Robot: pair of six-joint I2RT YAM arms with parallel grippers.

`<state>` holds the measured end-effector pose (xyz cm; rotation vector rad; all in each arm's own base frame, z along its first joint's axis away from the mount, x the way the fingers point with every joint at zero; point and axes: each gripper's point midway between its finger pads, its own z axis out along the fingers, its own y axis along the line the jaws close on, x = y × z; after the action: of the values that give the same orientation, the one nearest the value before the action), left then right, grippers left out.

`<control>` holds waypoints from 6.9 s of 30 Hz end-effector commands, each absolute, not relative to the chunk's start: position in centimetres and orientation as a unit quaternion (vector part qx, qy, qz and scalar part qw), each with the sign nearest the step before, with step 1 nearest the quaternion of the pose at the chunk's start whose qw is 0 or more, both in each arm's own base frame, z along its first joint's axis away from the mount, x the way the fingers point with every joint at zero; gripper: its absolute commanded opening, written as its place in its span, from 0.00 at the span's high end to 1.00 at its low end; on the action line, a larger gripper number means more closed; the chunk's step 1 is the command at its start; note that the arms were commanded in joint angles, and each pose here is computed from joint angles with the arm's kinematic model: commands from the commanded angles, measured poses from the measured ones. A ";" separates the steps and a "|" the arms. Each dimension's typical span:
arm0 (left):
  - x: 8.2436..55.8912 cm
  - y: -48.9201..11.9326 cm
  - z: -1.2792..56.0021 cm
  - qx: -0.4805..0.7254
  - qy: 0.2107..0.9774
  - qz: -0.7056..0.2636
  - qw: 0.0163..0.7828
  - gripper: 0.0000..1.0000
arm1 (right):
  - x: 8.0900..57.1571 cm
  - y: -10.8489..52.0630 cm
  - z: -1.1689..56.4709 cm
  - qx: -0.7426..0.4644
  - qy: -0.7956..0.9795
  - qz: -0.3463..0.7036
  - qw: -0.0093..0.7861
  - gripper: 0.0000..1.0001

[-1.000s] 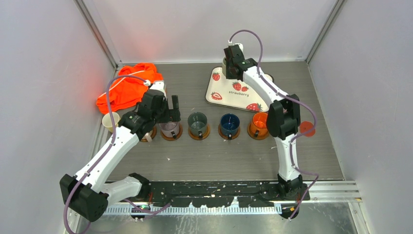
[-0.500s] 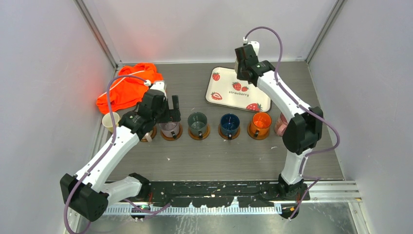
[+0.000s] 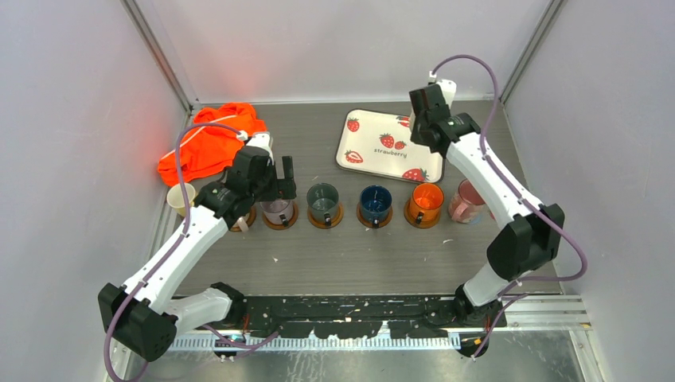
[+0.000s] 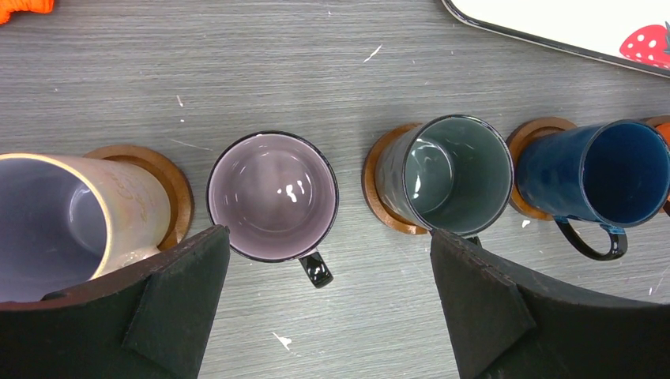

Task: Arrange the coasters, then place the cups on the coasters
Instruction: Place the cup on the coaster, then reset both arms

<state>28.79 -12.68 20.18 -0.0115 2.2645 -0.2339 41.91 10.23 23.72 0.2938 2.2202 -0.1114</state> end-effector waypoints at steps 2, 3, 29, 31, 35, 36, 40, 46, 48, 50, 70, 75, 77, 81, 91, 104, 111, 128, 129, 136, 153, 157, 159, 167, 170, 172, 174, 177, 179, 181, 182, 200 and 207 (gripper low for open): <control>29.3 -13.6 21.2 0.001 0.894 -0.114 0.433 0.00 | 40.7 6.1 29.2 0.194 0.844 -0.030 0.499 0.99; 29.2 -13.6 21.2 0.001 0.894 -0.114 0.433 0.00 | 40.3 5.4 28.8 0.201 0.845 -0.033 0.494 0.99; 29.1 -14.2 21.0 0.007 0.896 -0.124 0.427 0.00 | 31.0 -10.9 24.8 0.421 0.767 -0.161 0.457 0.99; 29.1 -14.3 21.0 0.007 0.896 -0.124 0.427 0.00 | 30.6 -11.7 23.9 0.441 0.758 -0.164 0.453 0.99; 29.0 -14.4 21.0 0.010 0.896 -0.124 0.427 0.00 | 30.2 -12.8 22.0 0.474 0.748 -0.153 0.439 0.99; 29.0 -14.4 20.9 0.010 0.896 -0.124 0.426 0.00 | 30.1 -13.0 21.5 0.480 0.746 -0.153 0.435 0.99; 29.1 -14.5 20.7 0.012 0.897 -0.123 0.424 0.00 | 29.6 -13.9 19.8 0.497 0.741 -0.162 0.422 1.00; 29.1 -14.6 20.3 0.014 0.900 -0.119 0.419 0.00 | 29.3 -14.7 17.7 0.513 0.739 -0.158 0.409 0.99; 29.2 -14.7 20.3 0.015 0.901 -0.119 0.418 0.00 | 29.4 -14.8 17.2 0.515 0.739 -0.158 0.406 1.00; 29.1 -14.7 20.1 0.015 0.901 -0.118 0.416 0.00 | 29.3 -15.0 16.7 0.519 0.737 -0.160 0.403 0.99; 29.2 -15.0 19.6 0.021 0.905 -0.116 0.408 0.00 | 29.4 -15.4 10.9 0.524 0.754 -0.158 0.364 1.00; 29.1 -15.0 19.6 0.022 0.906 -0.115 0.408 0.00 | 29.6 -15.2 9.9 0.519 0.759 -0.152 0.361 0.99; 29.1 -15.0 19.5 0.022 0.906 -0.114 0.407 0.00 | 29.5 -15.1 9.6 0.520 0.760 -0.151 0.359 1.00; 29.1 -15.1 19.5 0.022 0.906 -0.113 0.407 0.00 | 29.7 -15.0 9.1 0.517 0.764 -0.148 0.356 0.99; 29.1 -15.1 19.4 0.023 0.907 -0.112 0.406 0.00 | 29.5 -14.8 8.0 0.513 0.773 -0.147 0.342 0.99; 29.0 -15.2 19.6 0.024 0.906 -0.115 0.407 0.00 | 28.7 -14.6 7.4 0.511 0.781 -0.155 0.325 0.88; 29.0 -15.3 19.6 0.024 0.906 -0.119 0.406 0.00 | 28.5 -14.5 7.3 0.509 0.783 -0.153 0.322 0.82; 28.8 -15.7 19.7 0.028 0.905 -0.125 0.405 0.00 | 27.8 -14.4 7.2 0.506 0.786 -0.161 0.315 0.68; 28.8 -15.7 19.7 0.028 0.905 -0.124 0.405 0.00 | 27.8 -14.4 7.2 0.506 0.787 -0.160 0.315 0.68; 28.8 -15.8 19.6 0.029 0.905 -0.124 0.405 0.00 | 27.5 -14.2 7.6 0.505 0.787 -0.157 0.318 0.65; 28.8 -16.1 19.4 0.031 0.907 -0.130 0.398 0.00 | 27.0 -14.3 11.3 0.510 0.777 -0.157 0.334 0.32; 28.8 -16.1 19.6 0.031 0.906 -0.131 0.401 0.00 | 26.8 -14.5 12.1 0.514 0.772 -0.164 0.337 0.28; 28.8 -16.1 19.7 0.031 0.906 -0.131 0.401 0.00 | 26.7 -14.5 12.4 0.515 0.770 -0.165 0.338 0.27; 28.8 -16.0 19.8 0.030 0.905 -0.131 0.403 0.00 | 26.9 -14.5 14.5 0.515 0.764 -0.160 0.355 0.25; 28.8 -16.0 19.8 0.030 0.905 -0.131 0.404 0.00 | 27.2 -14.5 15.8 0.509 0.764 -0.152 0.368 0.21; 28.8 -16.0 19.9 0.030 0.905 -0.130 0.405 0.00 | 27.7 -14.3 17.0 0.503 0.763 -0.142 0.381 0.18; 28.8 -15.9 19.9 0.030 0.904 -0.129 0.406 0.00 | 28.3 -14.0 18.1 0.495 0.765 -0.125 0.392 0.16; 28.9 -16.0 20.1 0.032 0.903 -0.131 0.408 0.00 | 29.5 -13.0 19.6 0.479 0.771 -0.094 0.409 0.13; 28.9 -16.1 20.2 0.035 0.903 -0.131 0.408 0.00 | 30.2 -12.1 20.4 0.464 0.778 -0.078 0.416 0.10; 29.0 -16.1 20.3 0.037 0.901 -0.132 0.411 0.00 | 31.0 -11.0 21.1 0.445 0.787 -0.069 0.422 0.05; 29.1 -16.2 20.4 0.039 0.901 -0.132 0.412 0.00 | 31.5 -10.3 21.5 0.434 0.792 -0.066 0.425 0.04; 31.2 -17.2 24.8 0.074 0.869 -0.142 0.468 0.00 | 35.6 6.5 28.1 0.231 0.843 0.074 0.480 0.00; 31.6 -17.0 26.4 0.096 0.859 -0.128 0.486 0.00 | 35.2 7.8 28.6 0.204 0.844 0.096 0.486 0.00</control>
<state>30.64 -16.62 23.24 0.1906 2.1941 -0.3111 34.99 7.39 26.29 0.5454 2.1126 0.1885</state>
